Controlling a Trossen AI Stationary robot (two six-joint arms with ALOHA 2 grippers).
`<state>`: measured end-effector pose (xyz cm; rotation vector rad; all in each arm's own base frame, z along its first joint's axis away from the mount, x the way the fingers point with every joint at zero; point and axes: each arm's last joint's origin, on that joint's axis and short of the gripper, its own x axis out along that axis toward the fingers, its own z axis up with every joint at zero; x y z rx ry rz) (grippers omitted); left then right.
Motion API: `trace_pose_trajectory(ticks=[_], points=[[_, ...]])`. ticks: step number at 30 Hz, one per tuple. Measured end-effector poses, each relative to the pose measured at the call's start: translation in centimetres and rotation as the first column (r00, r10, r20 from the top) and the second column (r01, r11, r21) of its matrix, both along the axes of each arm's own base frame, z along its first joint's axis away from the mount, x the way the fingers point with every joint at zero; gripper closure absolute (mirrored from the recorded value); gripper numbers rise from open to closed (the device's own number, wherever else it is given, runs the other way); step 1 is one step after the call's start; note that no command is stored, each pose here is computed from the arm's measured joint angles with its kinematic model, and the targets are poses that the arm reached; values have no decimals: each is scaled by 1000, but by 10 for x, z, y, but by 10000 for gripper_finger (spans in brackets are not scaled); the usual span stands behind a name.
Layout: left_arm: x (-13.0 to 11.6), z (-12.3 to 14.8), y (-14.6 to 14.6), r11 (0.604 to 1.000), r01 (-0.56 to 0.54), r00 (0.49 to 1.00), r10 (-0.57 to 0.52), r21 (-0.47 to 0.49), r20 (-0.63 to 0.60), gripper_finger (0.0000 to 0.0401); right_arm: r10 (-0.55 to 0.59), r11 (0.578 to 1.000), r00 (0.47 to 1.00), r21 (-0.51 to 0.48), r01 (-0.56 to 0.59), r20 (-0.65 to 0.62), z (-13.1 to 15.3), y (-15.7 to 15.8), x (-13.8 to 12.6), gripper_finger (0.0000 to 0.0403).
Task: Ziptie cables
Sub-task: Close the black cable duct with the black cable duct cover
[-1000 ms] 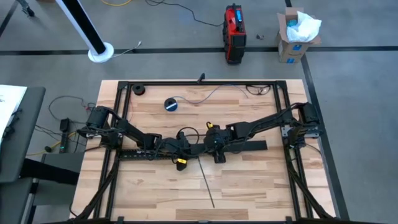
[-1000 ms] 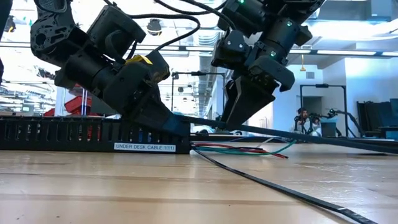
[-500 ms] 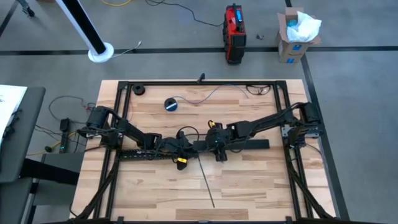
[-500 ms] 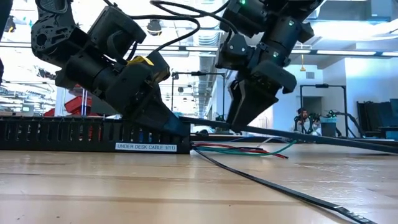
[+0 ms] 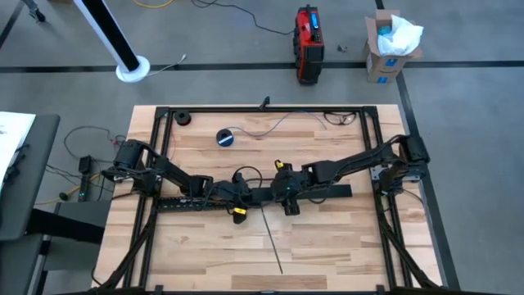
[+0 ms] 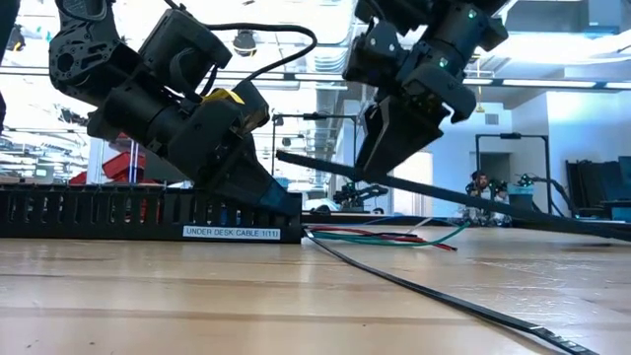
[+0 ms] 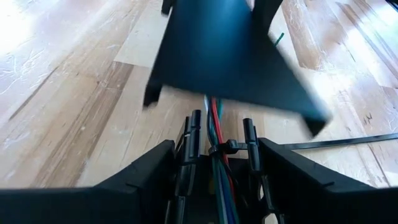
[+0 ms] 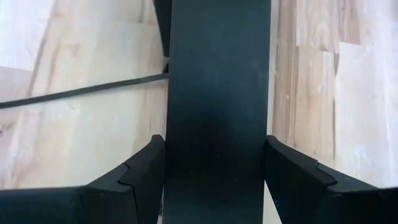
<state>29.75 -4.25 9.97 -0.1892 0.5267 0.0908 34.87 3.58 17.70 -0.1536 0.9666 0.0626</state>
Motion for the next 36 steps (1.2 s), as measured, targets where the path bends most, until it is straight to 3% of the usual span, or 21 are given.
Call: trace_pose_trajectory(ticks=[17,23,36], points=[[0,0,0,1000,-8,1000,8,-12,2,193,12,999,996,35,-15,91,-8,1,2,177],[0,0,0,1000,-8,1000,8,-13,2,193,-45,997,998,68,42,38,-20,-4,-7,177],[0,0,0,1000,-1,1000,1,-12,2,193,-12,996,998,84,7,65,-18,2,-5,177]])
